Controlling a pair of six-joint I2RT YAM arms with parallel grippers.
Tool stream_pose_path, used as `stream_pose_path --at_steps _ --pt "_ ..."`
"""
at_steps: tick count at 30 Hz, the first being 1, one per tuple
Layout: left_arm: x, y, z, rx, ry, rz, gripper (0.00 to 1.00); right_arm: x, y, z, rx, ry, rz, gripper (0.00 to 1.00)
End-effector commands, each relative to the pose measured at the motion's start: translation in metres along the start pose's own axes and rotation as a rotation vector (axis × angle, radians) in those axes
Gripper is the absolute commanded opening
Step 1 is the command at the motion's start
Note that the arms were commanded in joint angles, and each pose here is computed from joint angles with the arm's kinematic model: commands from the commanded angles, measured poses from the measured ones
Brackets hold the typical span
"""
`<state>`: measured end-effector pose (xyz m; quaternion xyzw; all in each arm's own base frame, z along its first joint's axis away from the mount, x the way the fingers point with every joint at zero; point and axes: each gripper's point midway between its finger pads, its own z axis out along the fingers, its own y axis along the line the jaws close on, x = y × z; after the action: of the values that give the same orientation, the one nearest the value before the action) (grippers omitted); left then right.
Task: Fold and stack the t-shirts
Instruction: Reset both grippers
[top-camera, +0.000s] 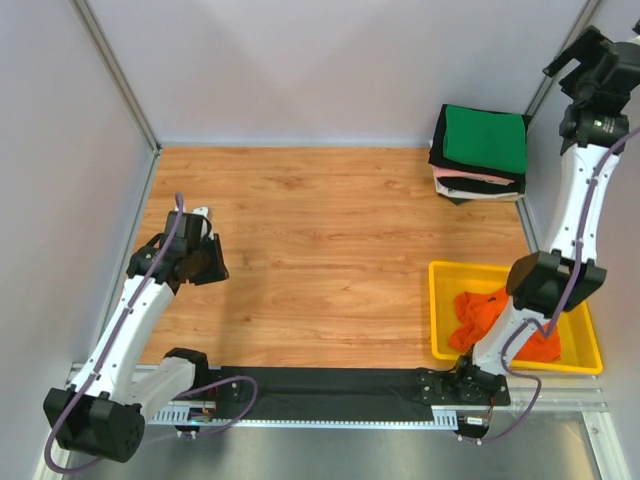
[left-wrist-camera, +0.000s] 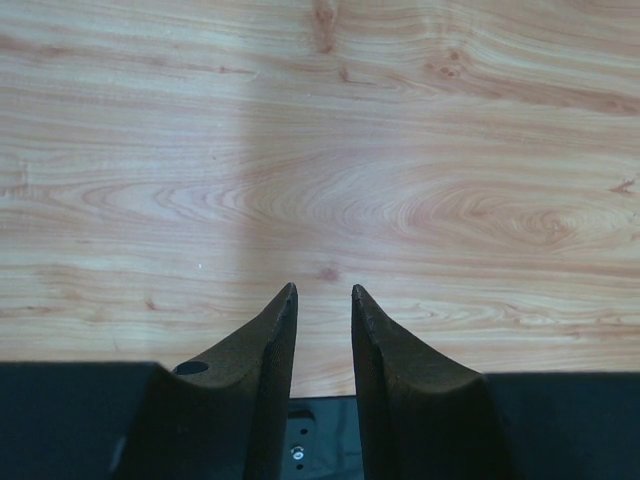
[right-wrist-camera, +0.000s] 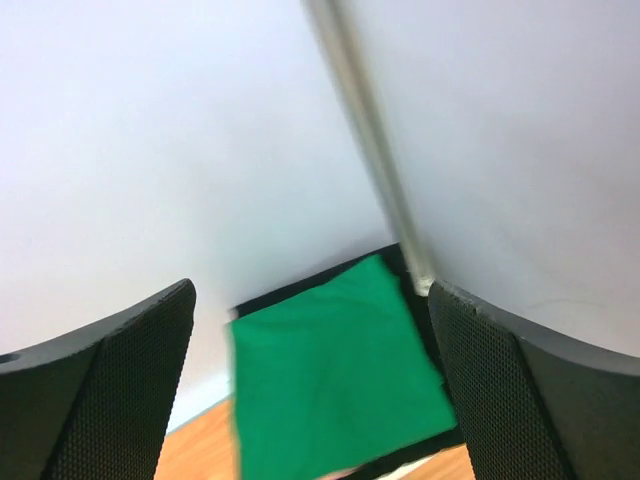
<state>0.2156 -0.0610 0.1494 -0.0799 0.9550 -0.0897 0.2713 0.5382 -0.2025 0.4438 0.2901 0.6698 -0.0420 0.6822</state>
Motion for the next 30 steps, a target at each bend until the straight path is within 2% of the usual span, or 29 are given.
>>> stream_pose_path --at_steps 1,6,8,9,10,11,12,13,14,15,16,17,18,19,20,22,25,30 --pt "-0.008 -0.005 -0.007 0.035 -0.058 0.006 0.35 0.020 0.042 -0.047 -0.187 0.159 0.095 1.00" --pt "-0.010 -0.008 -0.010 0.050 -0.074 0.010 0.36 0.075 0.088 -0.129 -0.348 0.380 0.102 1.00" --pt "-0.011 -0.007 -0.012 0.047 -0.086 0.010 0.41 0.084 0.106 -0.169 -0.417 0.405 0.070 1.00" --pt "-0.011 -0.005 -0.013 0.039 -0.091 0.008 0.43 0.112 0.098 -0.178 -0.382 0.464 0.057 1.00" --pt "-0.013 -0.003 -0.016 0.030 -0.114 0.006 0.47 0.119 0.100 -0.191 -0.394 0.480 0.051 1.00" --pt "-0.015 -0.002 -0.018 0.025 -0.127 0.000 0.55 0.129 0.110 -0.210 -0.430 0.507 0.035 1.00" --pt "-0.013 -0.002 -0.020 0.025 -0.128 -0.011 0.70 0.145 0.104 -0.233 -0.435 0.542 0.027 1.00" --pt "-0.018 0.008 -0.022 -0.029 -0.164 -0.026 0.99 0.151 0.105 -0.246 -0.445 0.550 0.020 1.00" --pt "-0.017 0.010 -0.021 -0.041 -0.165 -0.038 1.00 0.154 0.116 -0.277 -0.509 0.555 0.010 1.00" --pt "-0.017 0.010 -0.022 -0.042 -0.165 -0.036 1.00 0.161 0.115 -0.291 -0.519 0.569 0.012 1.00" --pt "-0.015 0.009 -0.019 -0.037 -0.143 -0.037 1.00 0.189 0.105 -0.301 -0.495 0.621 -0.002 1.00" --pt "-0.015 0.008 -0.019 -0.034 -0.136 -0.032 1.00 0.187 0.109 -0.326 -0.545 0.610 0.002 1.00" --pt "-0.017 0.006 -0.019 -0.027 -0.137 -0.027 0.98 0.196 0.108 -0.337 -0.545 0.634 0.024 1.00" --pt "-0.017 0.005 -0.018 -0.019 -0.130 -0.017 0.93 0.224 0.101 -0.350 -0.544 0.693 0.006 1.00" --pt "-0.019 0.003 -0.019 -0.014 -0.138 -0.018 0.93 0.225 0.096 -0.362 -0.553 0.691 0.017 1.00" --pt "-0.019 -0.001 -0.021 0.018 -0.153 -0.009 0.95 0.254 0.080 -0.375 -0.518 0.759 0.022 1.00" --pt "-0.019 -0.007 -0.026 0.060 -0.171 0.008 0.96 0.273 0.054 -0.390 -0.454 0.808 0.024 1.00" --pt "-0.019 -0.017 -0.031 0.130 -0.194 0.034 0.94 0.271 0.010 -0.397 -0.317 0.748 0.007 1.00"
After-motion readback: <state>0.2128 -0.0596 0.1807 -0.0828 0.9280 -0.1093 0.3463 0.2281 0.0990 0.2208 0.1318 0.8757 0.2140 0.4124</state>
